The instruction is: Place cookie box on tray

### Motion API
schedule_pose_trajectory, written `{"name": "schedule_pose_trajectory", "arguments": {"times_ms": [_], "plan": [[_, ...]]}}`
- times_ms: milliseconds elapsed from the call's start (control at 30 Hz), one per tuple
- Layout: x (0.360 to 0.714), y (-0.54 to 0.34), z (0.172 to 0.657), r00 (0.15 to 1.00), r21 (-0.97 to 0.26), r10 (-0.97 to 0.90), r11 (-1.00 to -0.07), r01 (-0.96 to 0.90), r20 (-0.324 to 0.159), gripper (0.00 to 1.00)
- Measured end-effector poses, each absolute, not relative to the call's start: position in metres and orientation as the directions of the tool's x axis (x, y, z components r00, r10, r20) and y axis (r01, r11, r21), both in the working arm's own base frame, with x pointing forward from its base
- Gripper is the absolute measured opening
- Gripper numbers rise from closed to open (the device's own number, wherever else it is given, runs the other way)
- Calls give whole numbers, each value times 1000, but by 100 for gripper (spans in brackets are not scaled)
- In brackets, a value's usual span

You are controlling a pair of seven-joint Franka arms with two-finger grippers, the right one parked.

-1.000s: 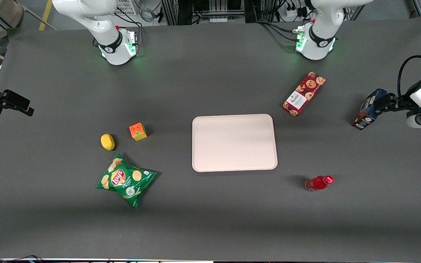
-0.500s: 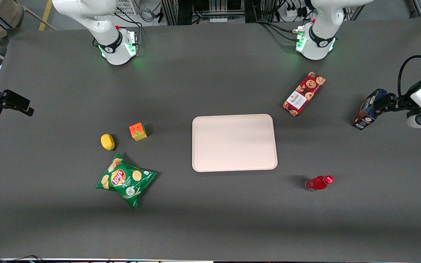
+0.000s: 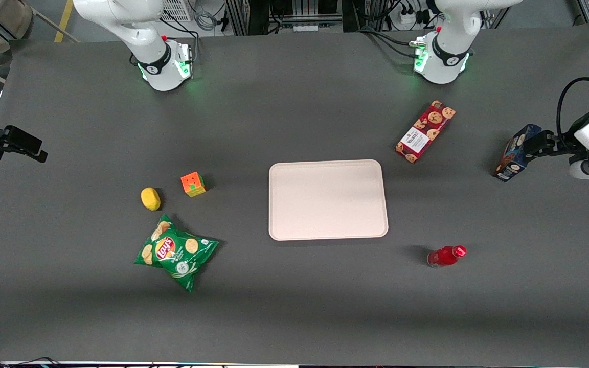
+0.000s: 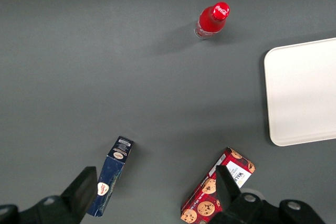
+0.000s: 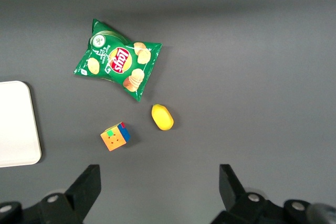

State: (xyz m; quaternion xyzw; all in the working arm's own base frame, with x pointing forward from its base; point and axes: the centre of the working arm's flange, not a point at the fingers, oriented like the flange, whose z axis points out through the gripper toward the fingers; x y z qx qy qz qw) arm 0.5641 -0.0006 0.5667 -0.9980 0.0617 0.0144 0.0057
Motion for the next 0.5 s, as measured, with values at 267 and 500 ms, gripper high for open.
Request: {"name": "schedule_pose_trajectory", "arguments": {"times_ms": [267, 500], "plan": [[564, -1, 567, 992, -10, -124, -992, -124, -29, 100], [564, -1, 567, 991, -10, -127, -992, -127, -29, 100]]}}
